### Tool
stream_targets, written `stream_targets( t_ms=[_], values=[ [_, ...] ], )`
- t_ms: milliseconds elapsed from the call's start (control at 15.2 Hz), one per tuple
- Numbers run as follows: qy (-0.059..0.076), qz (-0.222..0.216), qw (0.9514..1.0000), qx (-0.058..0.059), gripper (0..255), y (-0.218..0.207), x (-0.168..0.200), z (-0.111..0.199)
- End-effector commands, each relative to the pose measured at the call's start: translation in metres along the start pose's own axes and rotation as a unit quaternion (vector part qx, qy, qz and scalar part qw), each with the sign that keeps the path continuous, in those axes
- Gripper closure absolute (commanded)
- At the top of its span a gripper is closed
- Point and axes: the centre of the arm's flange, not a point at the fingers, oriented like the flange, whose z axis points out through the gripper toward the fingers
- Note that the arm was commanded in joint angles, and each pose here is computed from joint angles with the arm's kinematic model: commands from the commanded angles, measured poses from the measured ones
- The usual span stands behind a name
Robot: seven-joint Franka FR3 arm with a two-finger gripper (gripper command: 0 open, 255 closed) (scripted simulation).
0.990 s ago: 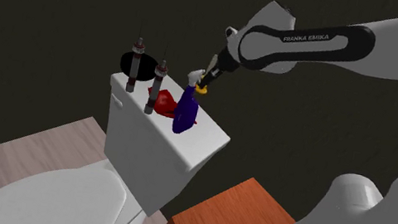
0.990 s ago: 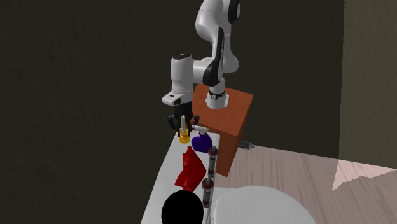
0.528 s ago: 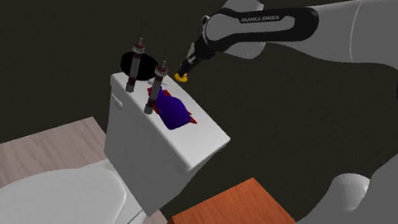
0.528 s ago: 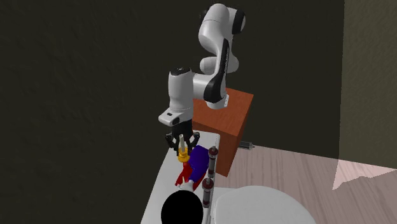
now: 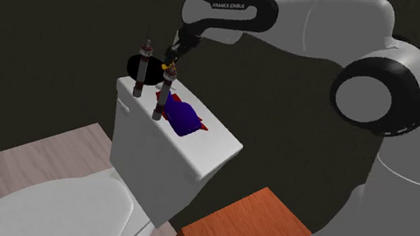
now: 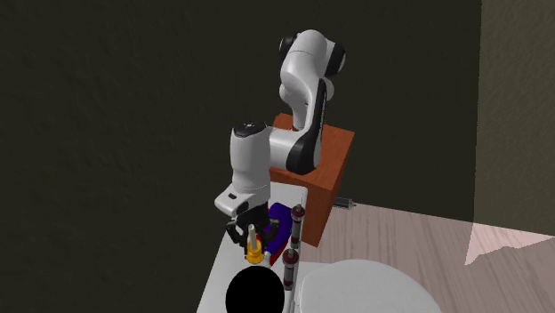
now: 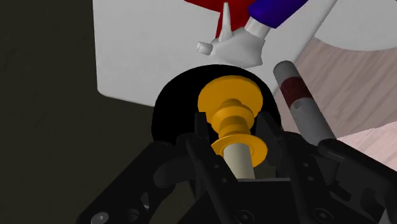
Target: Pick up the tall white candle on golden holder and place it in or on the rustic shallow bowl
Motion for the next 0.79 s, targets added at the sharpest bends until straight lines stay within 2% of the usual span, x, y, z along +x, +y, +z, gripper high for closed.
stream_targets(
  t_ms=[0, 264, 726],
  values=[
    [0.0, 0.0, 1.0, 0.001, 255, 0.001, 0.024, 0.013],
    [0.0, 0.0, 1.0, 0.001, 255, 0.003, 0.073, 0.035],
    [0.0, 0.0, 1.0, 0.001, 255, 0.002, 0.064, 0.064]
  ],
)
